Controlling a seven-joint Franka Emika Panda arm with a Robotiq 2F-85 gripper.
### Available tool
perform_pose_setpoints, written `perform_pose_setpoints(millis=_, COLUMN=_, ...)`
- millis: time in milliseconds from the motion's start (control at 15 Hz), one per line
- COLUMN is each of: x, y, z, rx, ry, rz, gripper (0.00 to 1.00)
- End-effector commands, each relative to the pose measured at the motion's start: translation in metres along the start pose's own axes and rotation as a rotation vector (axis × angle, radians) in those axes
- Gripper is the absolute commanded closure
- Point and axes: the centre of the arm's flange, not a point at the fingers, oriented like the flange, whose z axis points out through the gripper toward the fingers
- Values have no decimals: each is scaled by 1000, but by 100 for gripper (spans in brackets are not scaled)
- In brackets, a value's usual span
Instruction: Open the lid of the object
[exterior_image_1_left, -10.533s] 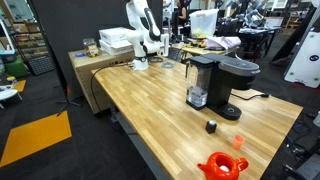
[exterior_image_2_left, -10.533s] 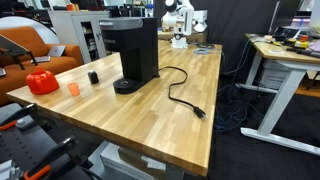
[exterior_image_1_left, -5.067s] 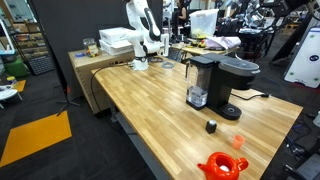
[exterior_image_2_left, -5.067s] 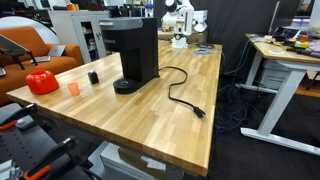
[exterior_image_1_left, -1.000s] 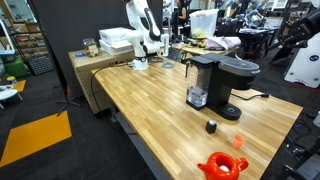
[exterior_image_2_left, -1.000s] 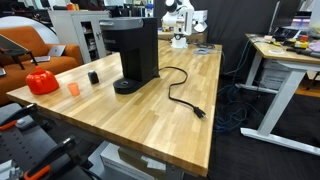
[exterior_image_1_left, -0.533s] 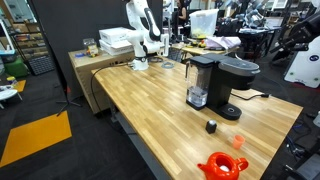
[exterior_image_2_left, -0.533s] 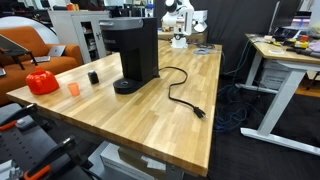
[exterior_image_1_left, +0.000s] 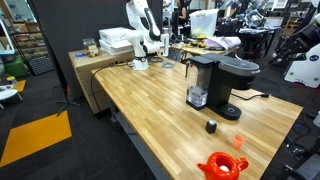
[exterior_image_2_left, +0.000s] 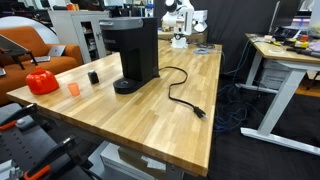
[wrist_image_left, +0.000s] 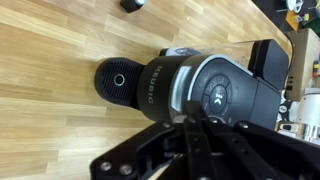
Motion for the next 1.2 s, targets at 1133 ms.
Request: perform_pose_setpoints(millis=1133, x=7, y=0, z=36, rx=-63, ry=-63, rz=-15, gripper=100)
